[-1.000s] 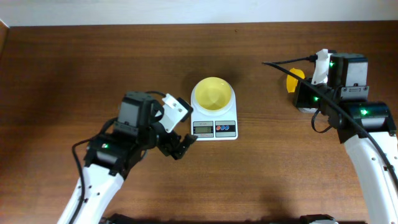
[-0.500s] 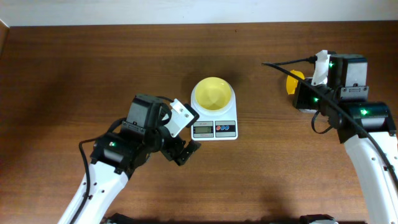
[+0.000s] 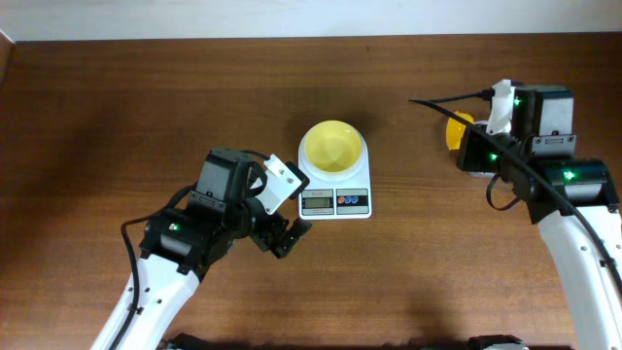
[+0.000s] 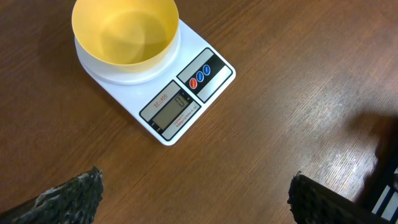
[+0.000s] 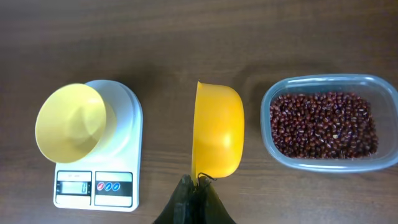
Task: Scoop item into bowl and weigh 50g on scale
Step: 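Move the yellow scoop with the right gripper down into the bean tub, then scoop beans and lift the filled scoop out of the tub, then carry the filled scoop left over the yellow bowl on the scale, then tilt the scoop with the right gripper to pour beans into the bowl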
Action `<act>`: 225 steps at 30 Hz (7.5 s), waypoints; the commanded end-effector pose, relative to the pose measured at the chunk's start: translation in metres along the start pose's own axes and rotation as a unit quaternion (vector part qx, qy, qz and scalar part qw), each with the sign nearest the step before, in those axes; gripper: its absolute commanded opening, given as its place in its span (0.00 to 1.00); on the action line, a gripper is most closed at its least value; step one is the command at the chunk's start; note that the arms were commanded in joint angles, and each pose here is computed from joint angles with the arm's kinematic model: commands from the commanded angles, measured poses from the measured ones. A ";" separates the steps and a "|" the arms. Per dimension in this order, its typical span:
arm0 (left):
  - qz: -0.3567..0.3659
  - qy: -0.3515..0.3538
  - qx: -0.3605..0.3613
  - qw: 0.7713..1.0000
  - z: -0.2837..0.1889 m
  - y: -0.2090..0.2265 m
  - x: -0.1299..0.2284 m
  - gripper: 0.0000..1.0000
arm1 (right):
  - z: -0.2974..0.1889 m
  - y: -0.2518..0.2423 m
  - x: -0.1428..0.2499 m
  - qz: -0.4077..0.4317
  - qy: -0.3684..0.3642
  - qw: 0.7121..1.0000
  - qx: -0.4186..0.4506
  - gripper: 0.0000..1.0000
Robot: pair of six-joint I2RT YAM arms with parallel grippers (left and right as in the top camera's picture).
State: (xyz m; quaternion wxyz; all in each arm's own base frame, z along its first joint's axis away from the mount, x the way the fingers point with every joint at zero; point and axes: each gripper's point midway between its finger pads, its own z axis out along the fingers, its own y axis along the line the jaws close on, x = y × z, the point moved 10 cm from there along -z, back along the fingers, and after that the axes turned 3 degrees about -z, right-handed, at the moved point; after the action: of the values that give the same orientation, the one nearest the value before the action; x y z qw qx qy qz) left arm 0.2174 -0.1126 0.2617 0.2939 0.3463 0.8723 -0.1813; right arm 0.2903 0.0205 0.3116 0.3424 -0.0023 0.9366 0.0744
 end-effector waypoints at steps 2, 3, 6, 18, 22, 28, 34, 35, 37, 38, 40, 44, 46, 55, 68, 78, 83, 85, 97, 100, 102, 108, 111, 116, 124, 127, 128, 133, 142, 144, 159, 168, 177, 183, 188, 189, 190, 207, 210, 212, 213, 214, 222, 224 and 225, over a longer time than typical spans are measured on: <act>-0.001 -0.003 -0.002 1.000 -0.002 -0.001 0.001 0.99 | -0.003 0.001 -0.005 0.004 -0.007 1.000 -0.006 0.04; -0.001 -0.003 -0.002 1.000 -0.002 -0.001 0.001 0.99 | -0.003 0.001 -0.004 0.004 -0.006 1.000 -0.006 0.04; -0.001 -0.003 -0.002 1.000 -0.002 -0.001 0.001 0.99 | -0.003 0.000 0.000 0.006 0.008 1.000 -0.005 0.04; -0.001 -0.003 -0.002 1.000 -0.002 -0.001 0.001 0.99 | 0.004 -0.058 -0.017 0.056 0.031 0.996 0.057 0.04; -0.001 -0.003 -0.002 1.000 -0.002 -0.001 0.001 0.99 | 0.004 -0.116 -0.011 0.090 0.044 0.989 0.113 0.04; -0.001 -0.003 -0.002 1.000 -0.002 -0.001 0.001 0.99 | 0.046 -0.158 -0.004 0.136 0.070 0.984 0.096 0.04; -0.001 -0.003 -0.002 1.000 -0.002 -0.001 0.001 0.99 | 0.064 -0.162 0.000 0.137 0.085 0.984 0.082 0.04; -0.001 -0.003 -0.002 1.000 -0.002 -0.001 0.001 0.99 | 0.066 -0.162 0.000 0.132 0.088 0.984 0.081 0.04; -0.001 -0.003 -0.002 1.000 -0.002 -0.001 0.001 0.99 | 0.075 -0.166 0.003 0.127 0.096 0.984 0.080 0.04; -0.001 -0.003 -0.002 1.000 -0.002 -0.001 0.001 0.99 | 0.080 -0.168 0.004 0.129 0.100 0.983 0.080 0.04; -0.001 -0.003 -0.002 1.000 -0.002 -0.001 0.001 0.99 | 0.090 -0.171 0.007 0.131 0.106 0.983 0.078 0.04; -0.001 -0.003 -0.002 1.000 -0.002 -0.001 0.001 0.99 | 0.106 -0.176 0.013 0.135 0.124 0.980 0.075 0.04; -0.001 -0.003 -0.002 1.000 -0.002 -0.001 0.001 0.99 | 0.107 -0.176 0.014 0.137 0.127 0.980 0.074 0.04; -0.001 -0.003 -0.002 1.000 -0.002 -0.001 0.001 0.99 | 0.127 -0.170 0.027 0.157 0.152 0.976 -0.005 0.04; -0.001 -0.003 -0.002 1.000 -0.002 -0.001 0.001 0.99 | 0.134 -0.159 0.054 0.161 0.190 0.967 -0.057 0.04; -0.001 -0.003 -0.002 1.000 -0.002 -0.001 0.001 0.99 | 0.140 -0.153 0.063 0.161 0.179 0.965 -0.103 0.04; -0.001 -0.003 -0.002 1.000 -0.002 -0.001 0.001 0.99 | 0.137 -0.155 0.061 0.176 0.163 0.962 -0.132 0.04; -0.001 -0.003 -0.002 1.000 -0.002 -0.001 0.001 0.99 | 0.133 -0.166 0.064 0.190 0.157 0.961 -0.127 0.04; -0.001 -0.003 -0.002 1.000 -0.002 -0.001 0.001 0.99 | 0.127 -0.176 0.073 0.177 0.132 0.954 -0.202 0.04; -0.001 -0.003 -0.002 1.000 -0.002 -0.001 0.001 0.99 | 0.139 -0.177 0.080 0.191 0.143 0.946 -0.218 0.04; -0.001 -0.003 -0.002 1.000 -0.002 -0.001 0.001 0.99 | 0.142 -0.176 0.078 0.194 0.127 0.943 -0.240 0.04; -0.001 -0.003 -0.002 1.000 -0.002 -0.001 0.001 0.99 | 0.142 -0.175 0.072 0.201 0.103 0.938 -0.262 0.04; -0.001 -0.003 -0.002 1.000 -0.002 -0.001 0.001 0.99 | 0.142 -0.175 0.072 0.201 0.104 0.938 -0.262 0.04; -0.001 -0.003 -0.002 1.000 -0.002 -0.001 0.001 0.99 | 0.136 -0.187 0.075 0.218 0.095 0.937 -0.255 0.04; -0.001 -0.003 -0.002 1.000 -0.002 -0.001 0.001 0.99 | 0.119 -0.210 0.077 0.259 0.036 0.921 -0.289 0.04; -0.001 -0.003 -0.002 1.000 -0.002 -0.001 0.001 0.99 | 0.116 -0.210 0.075 0.264 0.018 0.912 -0.313 0.04; -0.001 -0.003 -0.002 1.000 -0.002 -0.001 0.001 0.99 | 0.115 -0.210 0.074 0.265 0.014 0.911 -0.317 0.04; -0.001 -0.003 -0.002 1.000 -0.002 -0.001 0.001 0.99 | 0.112 -0.213 0.074 0.272 0.003 0.905 -0.328 0.04; -0.001 -0.003 -0.002 1.000 -0.002 -0.001 0.001 0.99 | 0.099 -0.226 0.078 0.301 -0.030 0.887 -0.349 0.04; -0.001 -0.003 -0.002 1.000 -0.002 -0.001 0.001 0.99 | 0.098 -0.225 0.076 0.302 -0.039 0.881 -0.362 0.04; -0.001 -0.003 -0.002 1.000 -0.002 -0.001 0.001 0.99 | 0.083 -0.216 0.065 0.325 -0.100 0.817 -0.465 0.04; -0.001 -0.003 -0.002 1.000 -0.002 -0.001 0.001 0.99 | 0.111 -0.162 0.043 0.266 -0.046 0.815 -0.513 0.04; -0.001 -0.003 -0.002 1.000 -0.002 -0.001 0.001 0.99 | 0.146 -0.086 0.009 0.204 0.036 0.799 -0.565 0.04; -0.001 -0.003 -0.002 1.000 -0.002 -0.001 0.001 0.99 | 0.154 -0.049 0.003 0.183 0.073 0.785 -0.587 0.04; -0.001 -0.003 -0.002 1.000 -0.002 -0.001 0.001 0.99 | 0.158 -0.021 0.005 0.166 0.099 0.777 -0.599 0.04; -0.001 -0.003 -0.002 1.000 -0.002 -0.001 0.001 0.99 | 0.161 -0.014 0.006 0.160 0.106 0.781 -0.594 0.04; -0.001 -0.003 -0.002 1.000 -0.002 -0.001 0.001 0.99 | 0.162 -0.007 0.007 0.155 0.112 0.783 -0.592 0.04; -0.001 -0.003 -0.002 1.000 -0.002 -0.001 0.001 0.99 | 0.182 0.042 0.020 0.080 0.135 0.842 -0.517 0.04; -0.001 -0.003 -0.002 1.000 -0.002 -0.001 0.001 0.99 | 0.186 0.040 0.021 0.074 0.131 0.859 -0.490 0.04; -0.001 -0.003 -0.002 1.000 -0.002 -0.001 0.001 0.99 | 0.186 0.041 0.021 0.054 0.121 0.860 -0.493 0.04; -0.001 -0.003 -0.002 1.000 -0.002 -0.001 0.001 0.99 | 0.186 0.042 0.021 0.046 0.117 0.860 -0.495 0.04; -0.001 -0.003 -0.002 1.000 -0.002 -0.001 0.001 0.99 | 0.186 0.045 0.022 0.020 0.105 0.859 -0.500 0.04; -0.001 -0.003 -0.002 1.000 -0.002 -0.001 0.001 0.99 | 0.187 0.059 0.025 -0.085 0.062 0.856 -0.506 0.04; -0.001 -0.003 -0.002 1.000 -0.002 -0.001 0.001 0.99 | 0.189 0.058 0.026 -0.091 0.061 0.863 -0.492 0.04; -0.001 -0.003 -0.002 1.000 -0.002 -0.001 0.001 0.99 | 0.189 0.058 0.026 -0.113 0.049 0.861 -0.494 0.04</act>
State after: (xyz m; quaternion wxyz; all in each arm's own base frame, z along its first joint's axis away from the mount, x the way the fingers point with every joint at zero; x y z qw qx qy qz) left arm 0.2171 -0.1125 0.2616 0.2939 0.3463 0.8723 -0.1811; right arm 0.3871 0.1037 0.1633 0.2337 -0.2427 0.7936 0.5067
